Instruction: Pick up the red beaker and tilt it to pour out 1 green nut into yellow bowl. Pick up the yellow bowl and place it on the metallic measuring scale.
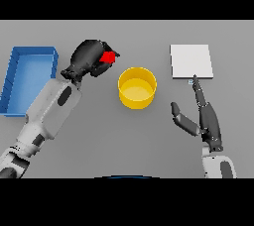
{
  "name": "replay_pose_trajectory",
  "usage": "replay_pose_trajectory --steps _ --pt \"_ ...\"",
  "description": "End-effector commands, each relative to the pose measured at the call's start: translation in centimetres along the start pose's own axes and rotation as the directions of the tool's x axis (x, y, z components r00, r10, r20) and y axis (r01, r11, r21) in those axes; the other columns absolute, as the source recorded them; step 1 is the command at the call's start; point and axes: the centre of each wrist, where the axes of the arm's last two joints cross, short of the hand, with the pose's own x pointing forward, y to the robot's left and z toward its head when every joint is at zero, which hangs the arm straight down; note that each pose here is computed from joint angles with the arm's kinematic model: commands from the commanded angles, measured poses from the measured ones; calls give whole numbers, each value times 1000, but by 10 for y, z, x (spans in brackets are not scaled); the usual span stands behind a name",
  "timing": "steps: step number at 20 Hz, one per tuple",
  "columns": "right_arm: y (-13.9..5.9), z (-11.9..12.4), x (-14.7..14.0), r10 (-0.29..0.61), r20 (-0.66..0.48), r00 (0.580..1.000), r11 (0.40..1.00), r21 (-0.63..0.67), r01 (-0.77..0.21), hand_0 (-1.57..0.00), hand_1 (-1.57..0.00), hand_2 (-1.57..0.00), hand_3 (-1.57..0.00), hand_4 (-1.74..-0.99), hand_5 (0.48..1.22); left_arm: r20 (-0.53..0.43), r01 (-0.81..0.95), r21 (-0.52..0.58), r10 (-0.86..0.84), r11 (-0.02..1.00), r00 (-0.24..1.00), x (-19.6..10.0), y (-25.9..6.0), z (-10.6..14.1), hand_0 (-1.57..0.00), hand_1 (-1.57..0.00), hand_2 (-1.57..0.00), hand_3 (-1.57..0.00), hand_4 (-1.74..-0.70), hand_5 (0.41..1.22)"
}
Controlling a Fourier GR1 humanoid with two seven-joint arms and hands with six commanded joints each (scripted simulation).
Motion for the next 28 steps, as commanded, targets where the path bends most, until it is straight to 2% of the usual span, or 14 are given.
replay_pose_trajectory --steps 1,5,9,13,15,19,22,24,28 --pt "2 -1 1 1 6 1000 1000 2 -1 1 1 1 1 -1062 690 28 87 -42 -86 995 996 6 0 -4 -1567 -1567 -1567 -1566 -1739 1166" --pt "3 0 1 7 3 1000 1000 -5 -7 1 1 1 1 -1068 689 121 364 -170 -347 916 930 25 15 -24 -1569 -1570 -1569 -1569 -1740 1199" --pt "4 -4 4 -13 9 1000 1000 1 13 1 1 1 1 -1063 681 214 581 -275 -540 766 814 47 7 -39 -1570 -1570 -1570 -1570 -1582 1212" --pt "2 0 1 -20 -15 1000 1000 11 20 1 1 1 1 -1065 676 297 720 -314 -656 618 693 60 5 -49 -1571 -1571 -1571 -1571 -1672 1217" --pt "5 -1 0 -5 -10 1000 1000 25 6 1 1 1 1 -1066 689 326 790 -310 -722 529 611 64 5 -53 -1571 -1571 -1571 -1571 -1696 1219" --pt "4 0 0 -30 4 1000 999 26 30 1 1 1 1 -1063 697 374 876 -290 -797 386 475 73 6 -62 -1571 -1571 -1571 -1571 -1723 1220" --pt "3 -2 1 -22 -11 1000 1000 20 22 1 1 1 1 -1060 696 388 907 -266 -825 326 411 83 1 -63 -1571 -1571 -1571 -1571 -1732 1220" --pt "6 -2 1 -49 5 999 998 28 49 1 1 1 1 -1063 699 401 922 -242 -834 302 378 84 -4 -62 -1571 -1571 -1571 -1571 -1735 1221" --pt "7 -3 -1 -20 -13 1000 1000 6 20 1 1 1 1 -1065 684 434 967 -156 -865 203 252 92 -18 -60 -1571 -1571 -1571 -1571 -1736 1221"
